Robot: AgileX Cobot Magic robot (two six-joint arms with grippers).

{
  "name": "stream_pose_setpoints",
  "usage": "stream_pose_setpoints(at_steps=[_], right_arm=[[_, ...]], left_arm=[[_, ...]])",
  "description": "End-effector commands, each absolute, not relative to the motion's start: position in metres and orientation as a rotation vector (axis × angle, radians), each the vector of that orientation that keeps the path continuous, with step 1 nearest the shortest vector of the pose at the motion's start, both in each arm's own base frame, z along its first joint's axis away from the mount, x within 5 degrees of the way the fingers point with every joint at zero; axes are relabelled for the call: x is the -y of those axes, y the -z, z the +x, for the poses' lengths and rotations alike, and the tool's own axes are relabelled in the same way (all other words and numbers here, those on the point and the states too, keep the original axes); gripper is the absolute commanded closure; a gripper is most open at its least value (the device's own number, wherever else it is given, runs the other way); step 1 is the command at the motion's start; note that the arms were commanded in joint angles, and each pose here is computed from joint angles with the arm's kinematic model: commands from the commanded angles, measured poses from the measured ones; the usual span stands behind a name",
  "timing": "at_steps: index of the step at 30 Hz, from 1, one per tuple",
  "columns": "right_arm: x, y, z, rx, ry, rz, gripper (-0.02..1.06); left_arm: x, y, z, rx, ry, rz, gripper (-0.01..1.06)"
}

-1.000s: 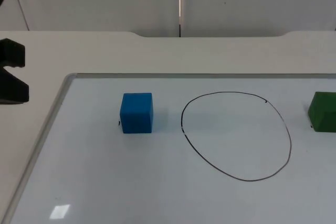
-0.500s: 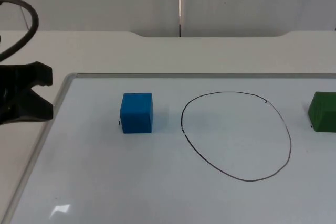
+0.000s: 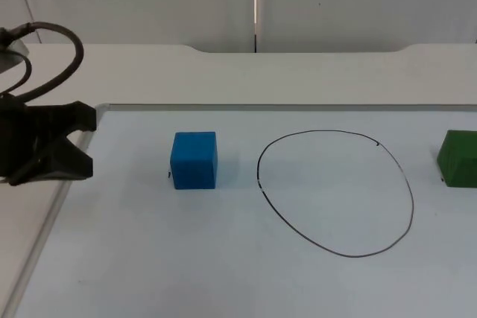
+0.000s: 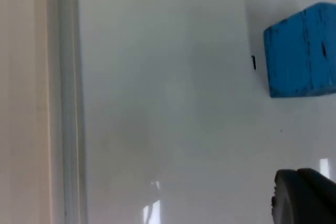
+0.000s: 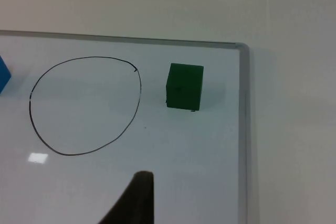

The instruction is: Push the two cubes into the marked area.

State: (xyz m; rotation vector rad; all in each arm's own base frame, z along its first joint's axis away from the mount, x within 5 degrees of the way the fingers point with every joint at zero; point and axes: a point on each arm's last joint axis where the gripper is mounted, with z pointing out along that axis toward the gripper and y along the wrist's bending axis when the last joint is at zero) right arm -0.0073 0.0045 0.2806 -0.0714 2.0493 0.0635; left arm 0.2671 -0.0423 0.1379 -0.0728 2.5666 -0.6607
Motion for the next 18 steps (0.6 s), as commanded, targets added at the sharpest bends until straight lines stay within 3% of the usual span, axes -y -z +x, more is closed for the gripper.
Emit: stream_pose_setpoints(at_steps=[1, 18], right_arm=[[-0.005, -0.280, -0.008, -2.045, -0.064, -0.066, -0.01], [-0.005, -0.280, -0.008, -2.045, -0.064, -0.066, -0.01]], left_arm=[[0.045, -0.136, 0.276, -2.561, 0.682, -0.075, 1.05], [0.080, -0.116, 0.318, -2.587, 0.623, 0.056, 1.05]])
